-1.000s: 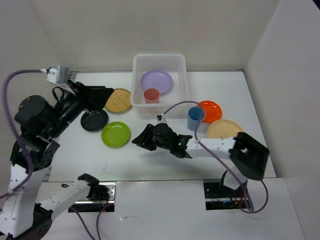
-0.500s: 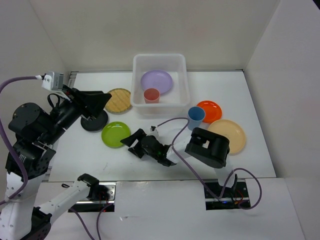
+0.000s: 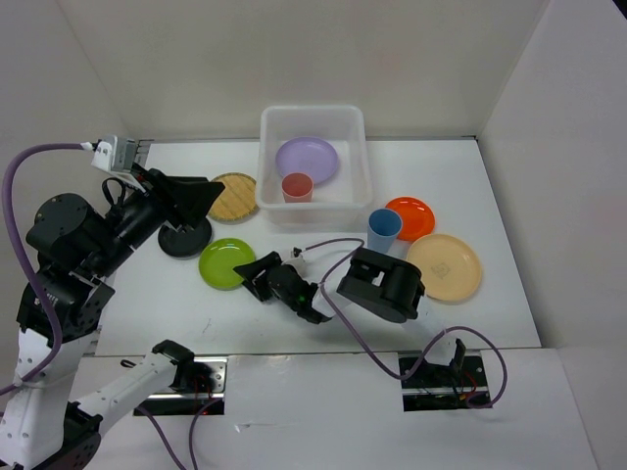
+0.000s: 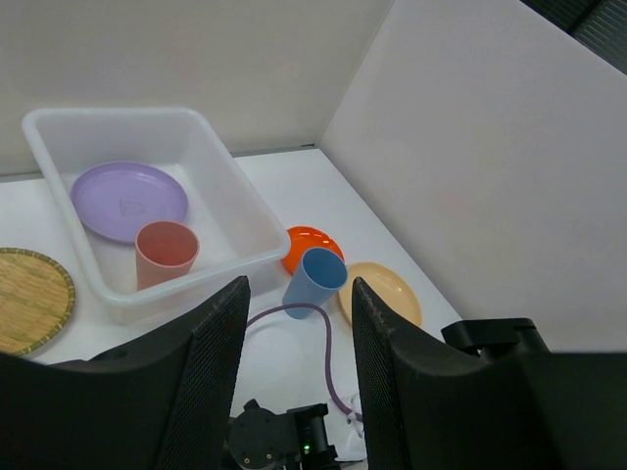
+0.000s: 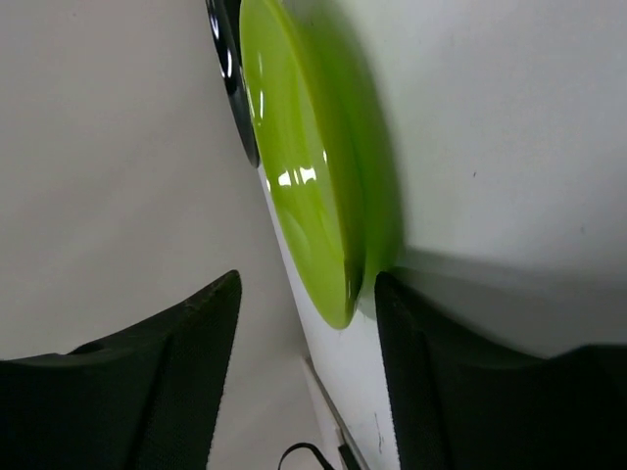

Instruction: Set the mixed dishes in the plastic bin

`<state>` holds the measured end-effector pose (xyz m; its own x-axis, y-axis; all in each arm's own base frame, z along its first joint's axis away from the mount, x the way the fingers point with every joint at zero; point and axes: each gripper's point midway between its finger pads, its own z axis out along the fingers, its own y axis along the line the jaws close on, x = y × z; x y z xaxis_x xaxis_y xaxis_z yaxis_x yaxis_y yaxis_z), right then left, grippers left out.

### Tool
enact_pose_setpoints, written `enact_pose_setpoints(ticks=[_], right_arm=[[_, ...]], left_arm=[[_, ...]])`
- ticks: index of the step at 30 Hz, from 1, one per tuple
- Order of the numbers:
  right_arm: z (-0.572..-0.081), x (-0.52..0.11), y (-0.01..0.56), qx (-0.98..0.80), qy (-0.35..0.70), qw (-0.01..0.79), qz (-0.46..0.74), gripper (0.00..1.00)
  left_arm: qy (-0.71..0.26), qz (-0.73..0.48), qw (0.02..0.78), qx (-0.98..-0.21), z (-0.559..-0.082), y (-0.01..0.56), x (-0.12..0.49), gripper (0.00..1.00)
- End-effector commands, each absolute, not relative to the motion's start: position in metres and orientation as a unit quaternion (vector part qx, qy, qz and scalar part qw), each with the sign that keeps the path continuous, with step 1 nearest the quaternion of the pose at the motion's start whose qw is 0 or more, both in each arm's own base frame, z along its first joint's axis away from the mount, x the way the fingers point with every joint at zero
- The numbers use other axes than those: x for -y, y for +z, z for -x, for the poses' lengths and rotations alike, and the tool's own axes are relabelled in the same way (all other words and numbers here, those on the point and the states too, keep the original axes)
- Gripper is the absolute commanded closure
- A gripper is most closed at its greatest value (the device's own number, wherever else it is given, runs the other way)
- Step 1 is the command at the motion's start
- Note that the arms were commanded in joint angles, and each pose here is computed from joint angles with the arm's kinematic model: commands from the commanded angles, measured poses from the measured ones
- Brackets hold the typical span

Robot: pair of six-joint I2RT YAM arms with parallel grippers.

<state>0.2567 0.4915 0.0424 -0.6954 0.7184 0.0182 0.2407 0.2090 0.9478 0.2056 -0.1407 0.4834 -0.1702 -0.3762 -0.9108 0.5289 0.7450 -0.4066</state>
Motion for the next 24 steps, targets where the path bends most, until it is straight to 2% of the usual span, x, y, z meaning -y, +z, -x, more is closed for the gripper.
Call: enact_pose_setpoints(ticks=[1, 3, 5, 6, 7, 9, 10, 13, 14, 17, 23, 24], right_arm=[[-0.272, -0.488, 0.027, -0.744, 0.521, 0.244, -0.338, 0.41], [-0.278, -0.489, 0.032, -0.739, 0.525, 0.247, -0.341, 0.45], [-0.284, -0.491, 0.034, -0.74, 0.524, 0.245, -0.343, 0.74], [-0.283, -0.49, 0.03, -0.747, 0.515, 0.247, -0.339, 0.84], [-0.283, -0.493, 0.033, -0.746, 0.52, 0.244, -0.337, 0.87], [-0.286, -0.49, 0.026, -0.751, 0.513, 0.242, -0.339, 0.76], [-0.286, -0.493, 0.029, -0.75, 0.518, 0.239, -0.336, 0.58], [-0.288, -0.491, 0.024, -0.75, 0.515, 0.235, -0.341, 0.48], [-0.29, -0.493, 0.028, -0.748, 0.519, 0.235, -0.341, 0.51], [-0.29, -0.494, 0.026, -0.752, 0.513, 0.235, -0.341, 0.75], [-0.289, -0.495, 0.026, -0.759, 0.507, 0.233, -0.335, 1.0], [-0.287, -0.496, 0.026, -0.763, 0.507, 0.231, -0.328, 1.0]], left_arm=[[-0.364, -0.057, 0.651, -0.663, -0.2, 0.496, 0.14, 0.46], [-0.364, -0.057, 0.651, -0.663, -0.2, 0.496, 0.14, 0.46], [-0.364, -0.057, 0.651, -0.663, -0.2, 0.496, 0.14, 0.46], [-0.364, -0.057, 0.651, -0.663, -0.2, 0.496, 0.14, 0.46], [-0.364, -0.057, 0.651, -0.663, -0.2, 0.496, 0.14, 0.46], [-0.364, -0.057, 0.651, -0.663, -0.2, 0.496, 0.14, 0.46], [-0.364, -0.057, 0.651, -0.663, -0.2, 0.496, 0.14, 0.46], [-0.364, -0.057, 0.651, -0.663, -0.2, 0.496, 0.14, 0.46], [-0.364, -0.057, 0.651, -0.663, -0.2, 0.496, 0.14, 0.46], [-0.364, -0.057, 0.651, -0.663, -0.2, 0.496, 0.14, 0.46], [-0.364, -0.057, 0.651, -0.663, -0.2, 0.496, 0.14, 0.46], [-0.364, -0.057, 0.651, -0.663, -0.2, 0.496, 0.14, 0.46]])
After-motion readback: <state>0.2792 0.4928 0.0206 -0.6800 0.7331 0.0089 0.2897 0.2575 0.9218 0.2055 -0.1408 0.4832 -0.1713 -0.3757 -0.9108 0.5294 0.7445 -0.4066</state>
